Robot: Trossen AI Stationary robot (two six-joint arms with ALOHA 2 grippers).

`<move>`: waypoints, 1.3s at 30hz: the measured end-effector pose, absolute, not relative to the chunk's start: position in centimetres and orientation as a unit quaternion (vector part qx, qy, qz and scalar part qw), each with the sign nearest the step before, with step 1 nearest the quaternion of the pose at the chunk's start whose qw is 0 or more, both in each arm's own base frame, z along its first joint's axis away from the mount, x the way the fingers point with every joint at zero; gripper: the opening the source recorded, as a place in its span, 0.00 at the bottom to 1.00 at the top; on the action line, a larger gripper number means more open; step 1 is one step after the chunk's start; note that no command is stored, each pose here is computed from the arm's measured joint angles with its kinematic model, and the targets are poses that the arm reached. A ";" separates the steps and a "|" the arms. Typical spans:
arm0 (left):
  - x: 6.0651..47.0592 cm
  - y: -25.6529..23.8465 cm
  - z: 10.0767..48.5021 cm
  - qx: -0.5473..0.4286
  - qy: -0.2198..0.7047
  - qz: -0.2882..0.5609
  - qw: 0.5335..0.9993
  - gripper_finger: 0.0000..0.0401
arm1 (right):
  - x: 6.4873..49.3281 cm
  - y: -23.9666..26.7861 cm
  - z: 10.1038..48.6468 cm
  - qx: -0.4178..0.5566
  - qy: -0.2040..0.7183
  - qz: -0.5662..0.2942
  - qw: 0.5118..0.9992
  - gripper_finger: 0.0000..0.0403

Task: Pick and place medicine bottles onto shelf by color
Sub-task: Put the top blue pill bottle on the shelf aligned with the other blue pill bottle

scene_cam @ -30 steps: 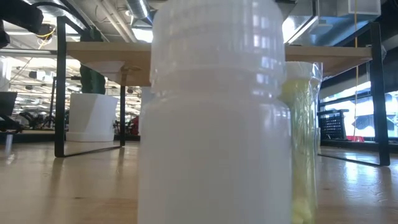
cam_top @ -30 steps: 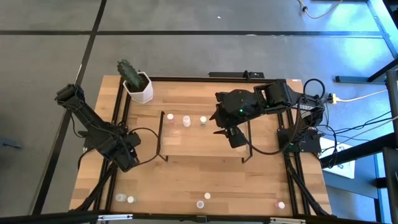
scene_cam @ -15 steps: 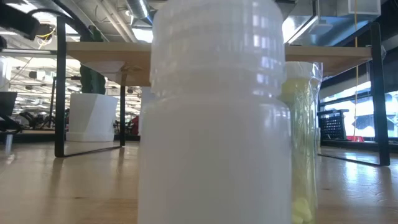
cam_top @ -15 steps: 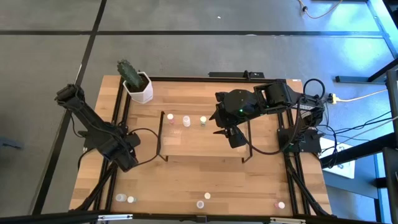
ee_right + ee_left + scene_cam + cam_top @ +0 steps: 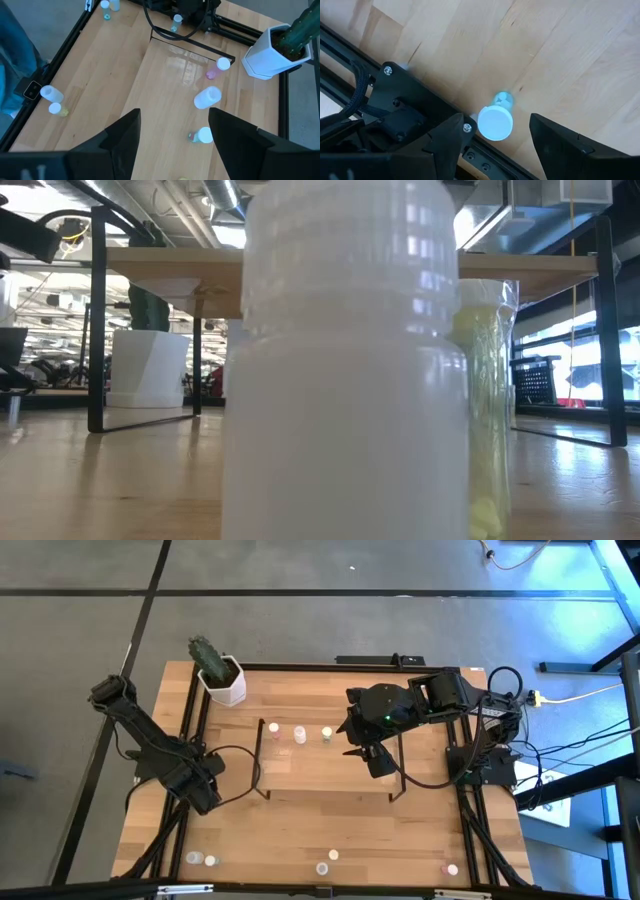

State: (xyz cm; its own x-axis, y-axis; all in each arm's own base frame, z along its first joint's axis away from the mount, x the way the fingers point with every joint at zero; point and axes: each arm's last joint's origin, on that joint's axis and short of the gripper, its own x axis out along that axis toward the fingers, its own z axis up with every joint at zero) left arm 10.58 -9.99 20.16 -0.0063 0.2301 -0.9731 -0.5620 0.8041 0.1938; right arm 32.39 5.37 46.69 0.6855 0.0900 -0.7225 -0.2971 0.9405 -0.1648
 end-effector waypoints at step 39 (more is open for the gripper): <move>12.3 -9.9 18.8 -0.077 0.719 0.216 0.655 0.55 | 32.4 5.4 46.7 -0.135 0.382 0.106 0.908 0.59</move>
State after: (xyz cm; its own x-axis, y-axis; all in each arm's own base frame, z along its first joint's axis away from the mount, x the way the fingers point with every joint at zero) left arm 12.32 -9.93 18.80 -0.1291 0.1736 -0.9763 -0.3940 0.8946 0.2111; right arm 32.38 5.37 46.69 0.6852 0.0898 -0.7228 -0.2968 0.9407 -0.1645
